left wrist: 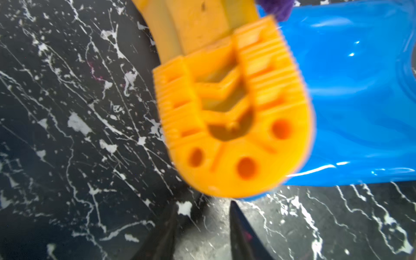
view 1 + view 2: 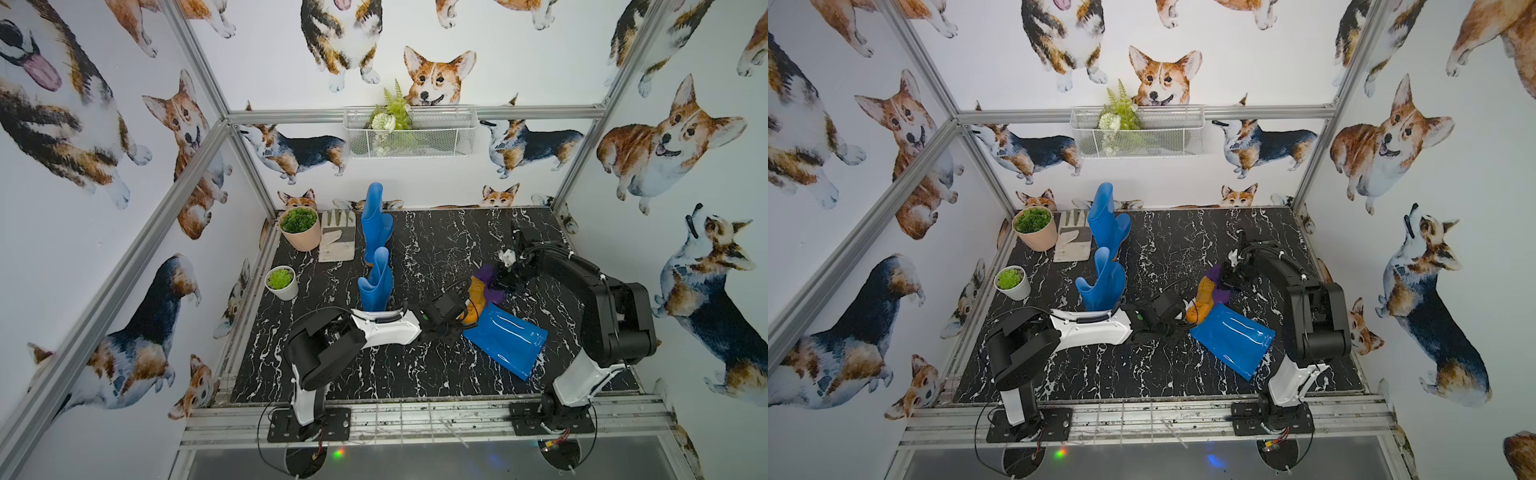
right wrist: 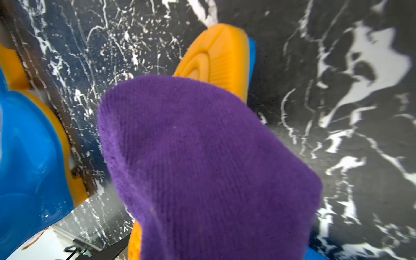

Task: Wipe the rubber boots with a cloth
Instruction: Wipe the dirt off the rubber boot.

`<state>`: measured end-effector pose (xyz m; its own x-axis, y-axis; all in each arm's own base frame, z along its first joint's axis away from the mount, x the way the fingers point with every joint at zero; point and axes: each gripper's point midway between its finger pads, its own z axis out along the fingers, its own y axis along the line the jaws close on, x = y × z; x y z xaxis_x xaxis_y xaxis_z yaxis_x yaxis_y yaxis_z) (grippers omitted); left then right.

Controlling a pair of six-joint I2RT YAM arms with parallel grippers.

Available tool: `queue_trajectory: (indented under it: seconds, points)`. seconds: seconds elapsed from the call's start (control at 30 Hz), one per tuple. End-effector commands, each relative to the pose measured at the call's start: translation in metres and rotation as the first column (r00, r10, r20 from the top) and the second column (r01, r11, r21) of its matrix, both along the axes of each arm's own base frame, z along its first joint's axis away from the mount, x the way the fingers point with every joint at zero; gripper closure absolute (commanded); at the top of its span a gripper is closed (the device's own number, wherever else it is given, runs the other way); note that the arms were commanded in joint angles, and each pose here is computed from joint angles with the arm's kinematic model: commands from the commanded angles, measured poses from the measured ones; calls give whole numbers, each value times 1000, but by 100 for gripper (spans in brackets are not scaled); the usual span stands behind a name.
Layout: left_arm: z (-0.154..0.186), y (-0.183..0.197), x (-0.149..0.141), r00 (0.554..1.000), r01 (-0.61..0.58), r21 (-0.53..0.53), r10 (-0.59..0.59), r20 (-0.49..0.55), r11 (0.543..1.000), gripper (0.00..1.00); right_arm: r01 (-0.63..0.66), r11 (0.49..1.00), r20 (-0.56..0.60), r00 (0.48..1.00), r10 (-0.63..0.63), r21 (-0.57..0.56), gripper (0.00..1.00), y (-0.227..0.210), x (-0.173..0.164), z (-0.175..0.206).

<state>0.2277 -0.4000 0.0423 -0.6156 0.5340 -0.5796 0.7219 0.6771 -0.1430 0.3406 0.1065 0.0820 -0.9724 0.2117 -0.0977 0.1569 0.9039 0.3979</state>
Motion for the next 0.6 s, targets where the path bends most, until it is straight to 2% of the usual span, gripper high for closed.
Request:
queue_trajectory:
  seconds: [0.0, 0.1, 0.17, 0.43, 0.57]
  points:
    - [10, -13, 6, 999, 41, -53, -39, 30, 998, 64, 12, 997, 89, 996, -5, -77, 100, -9, 9, 8]
    - [15, -17, 6, 997, 67, -86, -62, 56, 994, 46, -22, 998, 148, 989, 30, -51, 100, 3, 3, 24]
    - [17, -17, 7, 993, 89, -97, -80, 88, 991, 40, -30, 999, 195, 980, 35, -25, 100, 9, -1, 39]
    - [23, -10, 11, 973, 140, -67, -125, 194, 988, 35, -34, 996, 327, 945, 6, 81, 100, 20, -5, 94]
    - [23, -8, 12, 975, 120, -97, -99, 200, 988, 34, -118, 990, 325, 941, 89, 72, 100, 37, -17, 92]
